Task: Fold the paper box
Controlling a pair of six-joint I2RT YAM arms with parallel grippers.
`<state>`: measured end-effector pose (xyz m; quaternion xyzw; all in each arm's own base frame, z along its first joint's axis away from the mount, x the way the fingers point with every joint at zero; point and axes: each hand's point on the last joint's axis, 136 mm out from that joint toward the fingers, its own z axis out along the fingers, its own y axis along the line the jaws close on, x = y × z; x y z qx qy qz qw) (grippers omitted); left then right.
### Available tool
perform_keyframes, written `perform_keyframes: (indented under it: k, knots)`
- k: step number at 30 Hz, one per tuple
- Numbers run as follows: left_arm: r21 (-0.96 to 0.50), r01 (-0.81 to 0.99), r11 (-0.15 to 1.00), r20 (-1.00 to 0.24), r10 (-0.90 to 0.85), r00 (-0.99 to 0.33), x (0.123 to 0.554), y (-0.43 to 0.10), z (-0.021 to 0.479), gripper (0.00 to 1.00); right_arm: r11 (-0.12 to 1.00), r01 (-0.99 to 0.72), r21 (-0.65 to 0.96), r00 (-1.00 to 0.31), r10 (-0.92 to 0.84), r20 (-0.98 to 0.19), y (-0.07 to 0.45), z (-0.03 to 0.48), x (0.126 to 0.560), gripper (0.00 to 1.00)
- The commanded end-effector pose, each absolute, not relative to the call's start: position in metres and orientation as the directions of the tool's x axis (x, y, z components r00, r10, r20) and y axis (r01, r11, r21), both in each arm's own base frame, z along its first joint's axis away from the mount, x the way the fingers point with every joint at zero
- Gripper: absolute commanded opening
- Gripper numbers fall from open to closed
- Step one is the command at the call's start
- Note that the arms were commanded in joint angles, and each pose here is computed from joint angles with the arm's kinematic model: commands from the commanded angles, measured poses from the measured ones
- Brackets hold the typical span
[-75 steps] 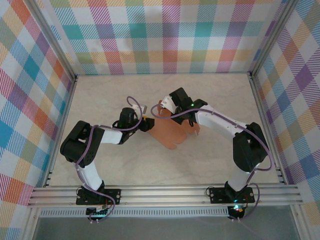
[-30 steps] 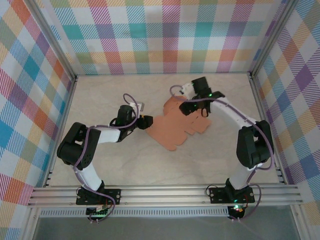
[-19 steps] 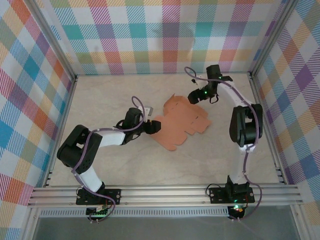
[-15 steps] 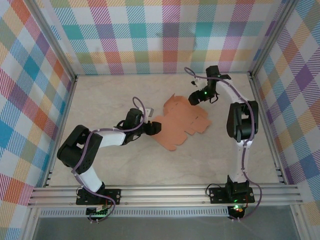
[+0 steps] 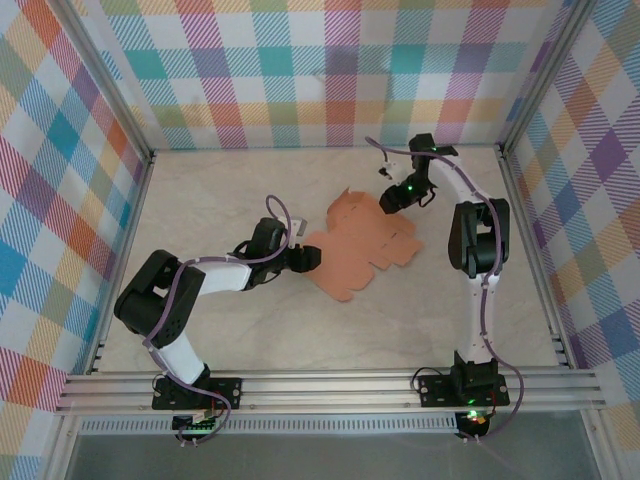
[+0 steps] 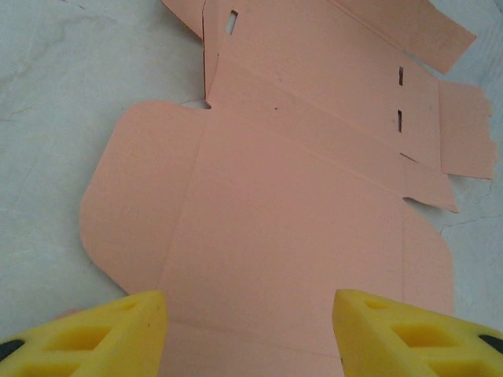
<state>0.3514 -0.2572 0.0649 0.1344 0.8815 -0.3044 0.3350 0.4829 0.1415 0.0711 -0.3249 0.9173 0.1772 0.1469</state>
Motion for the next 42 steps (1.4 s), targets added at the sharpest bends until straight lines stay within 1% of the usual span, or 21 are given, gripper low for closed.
perform_keyframes:
  k: [1, 10, 12, 16, 22, 28, 32, 35, 38, 40, 42]
  knots:
    - [-0.425, 0.47, 0.774, -0.71, 0.036, -0.703, 0.358, -0.261, 0.082, 0.58, 0.706, -0.665, 0.244, -0.737, -0.567, -0.368, 0.143, 0.062, 0.48, 0.44]
    - [-0.42, 0.469, 0.777, -0.713, 0.037, -0.7, 0.359, -0.26, 0.082, 0.58, 0.714, -0.665, 0.22, -0.738, -0.582, -0.343, 0.139, 0.049, 0.485, 0.45]
    - [-0.42, 0.468, 0.778, -0.712, 0.038, -0.702, 0.359, -0.26, 0.081, 0.58, 0.712, -0.664, 0.226, -0.739, -0.581, -0.34, 0.139, 0.046, 0.485, 0.44]
    - [-0.417, 0.466, 0.781, -0.711, 0.039, -0.702, 0.359, -0.259, 0.081, 0.58, 0.711, -0.668, 0.22, -0.735, -0.583, -0.346, 0.14, 0.047, 0.486, 0.22]
    - [-0.413, 0.466, 0.783, -0.716, 0.038, -0.697, 0.359, -0.258, 0.081, 0.58, 0.698, -0.699, 0.153, -0.696, -0.617, -0.367, 0.143, 0.055, 0.486, 0.0]
    - [-0.409, 0.447, 0.795, -0.73, 0.008, -0.683, 0.361, -0.252, 0.086, 0.57, 0.68, -0.733, 0.031, -0.63, -0.661, -0.408, 0.153, 0.066, 0.481, 0.0]
    - [-0.445, 0.396, 0.803, -0.732, -0.072, -0.677, 0.371, -0.235, 0.096, 0.56, 0.634, -0.772, -0.046, -0.559, -0.711, -0.427, 0.165, 0.077, 0.468, 0.0]
    - [-0.468, 0.328, 0.82, -0.728, -0.148, -0.669, 0.383, -0.211, 0.102, 0.56, 0.575, -0.811, -0.103, -0.486, -0.762, -0.428, 0.173, 0.08, 0.454, 0.0]
    - [-0.479, 0.219, 0.85, -0.727, -0.245, -0.641, 0.397, -0.176, 0.109, 0.57, 0.519, -0.838, -0.168, -0.412, -0.803, -0.43, 0.178, 0.081, 0.444, 0.0]
    - [-0.49, 0.129, 0.862, -0.711, -0.309, -0.632, 0.407, -0.151, 0.109, 0.58, 0.49, -0.841, -0.23, -0.377, -0.835, -0.401, 0.178, 0.079, 0.44, 0.0]
    - [-0.509, 0.09, 0.856, -0.692, -0.345, -0.634, 0.416, -0.137, 0.11, 0.58, 0.458, -0.833, -0.311, -0.338, -0.865, -0.37, 0.178, 0.079, 0.439, 0.0]
